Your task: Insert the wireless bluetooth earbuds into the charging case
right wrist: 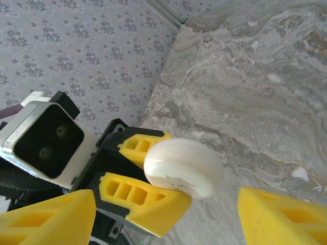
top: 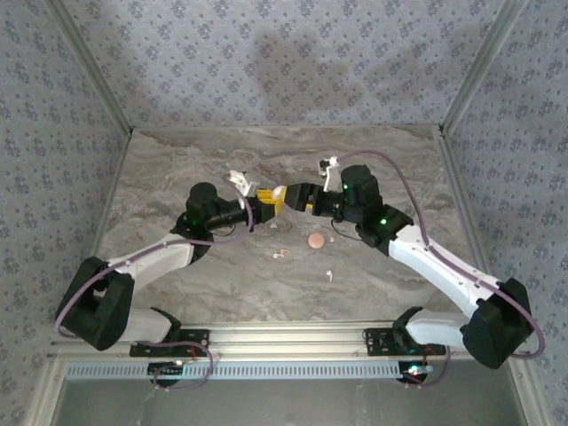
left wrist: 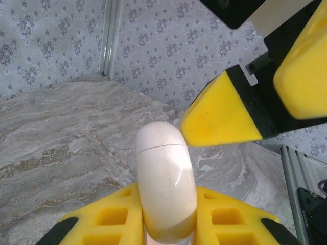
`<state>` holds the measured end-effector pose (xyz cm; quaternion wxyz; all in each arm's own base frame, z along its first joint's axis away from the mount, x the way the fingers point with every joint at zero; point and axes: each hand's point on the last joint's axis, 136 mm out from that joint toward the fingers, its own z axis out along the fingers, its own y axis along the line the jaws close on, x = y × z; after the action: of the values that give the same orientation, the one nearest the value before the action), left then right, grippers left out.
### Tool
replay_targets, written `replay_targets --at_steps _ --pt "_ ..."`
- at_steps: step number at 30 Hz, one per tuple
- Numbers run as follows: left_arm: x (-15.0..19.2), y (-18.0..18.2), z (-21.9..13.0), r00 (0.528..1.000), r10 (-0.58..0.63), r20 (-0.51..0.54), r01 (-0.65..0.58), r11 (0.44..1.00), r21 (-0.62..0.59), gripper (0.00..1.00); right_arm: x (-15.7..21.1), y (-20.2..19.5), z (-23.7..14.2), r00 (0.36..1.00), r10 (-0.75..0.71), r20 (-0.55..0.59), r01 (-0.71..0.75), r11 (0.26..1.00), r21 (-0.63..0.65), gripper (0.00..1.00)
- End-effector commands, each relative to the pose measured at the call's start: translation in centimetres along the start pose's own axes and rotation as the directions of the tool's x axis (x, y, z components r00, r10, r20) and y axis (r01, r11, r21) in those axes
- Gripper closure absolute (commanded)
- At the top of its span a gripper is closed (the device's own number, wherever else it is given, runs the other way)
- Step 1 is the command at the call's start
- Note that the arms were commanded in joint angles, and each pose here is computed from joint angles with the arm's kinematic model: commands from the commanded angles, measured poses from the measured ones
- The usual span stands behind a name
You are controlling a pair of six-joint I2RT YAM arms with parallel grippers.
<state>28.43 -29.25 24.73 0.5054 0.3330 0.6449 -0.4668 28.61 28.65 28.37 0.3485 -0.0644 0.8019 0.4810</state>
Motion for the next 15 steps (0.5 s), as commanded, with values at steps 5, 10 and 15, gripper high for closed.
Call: replay_targets --at_steps 5,10,15 --pt "-3.0 -1.6 -0.5 0.997 0.069 0.047 -0.073 0.993 0.089 0.83 -2.3 1.0 -3.0 0.975 -0.217 0.046 0.218 0.976 -0.014 0.21" --pt "-3.6 -2.1 -0.6 0.997 0.058 0.047 -0.064 0.988 0.143 0.83 -3.7 1.2 -4.9 0.947 -0.315 0.059 0.318 0.947 -0.046 0.22" --pt "-3.9 -2.5 -0.7 0.996 0.069 0.048 -0.076 0.982 0.171 0.83 -4.2 1.1 -5.8 0.902 -0.429 0.051 0.431 0.901 -0.043 0.29"
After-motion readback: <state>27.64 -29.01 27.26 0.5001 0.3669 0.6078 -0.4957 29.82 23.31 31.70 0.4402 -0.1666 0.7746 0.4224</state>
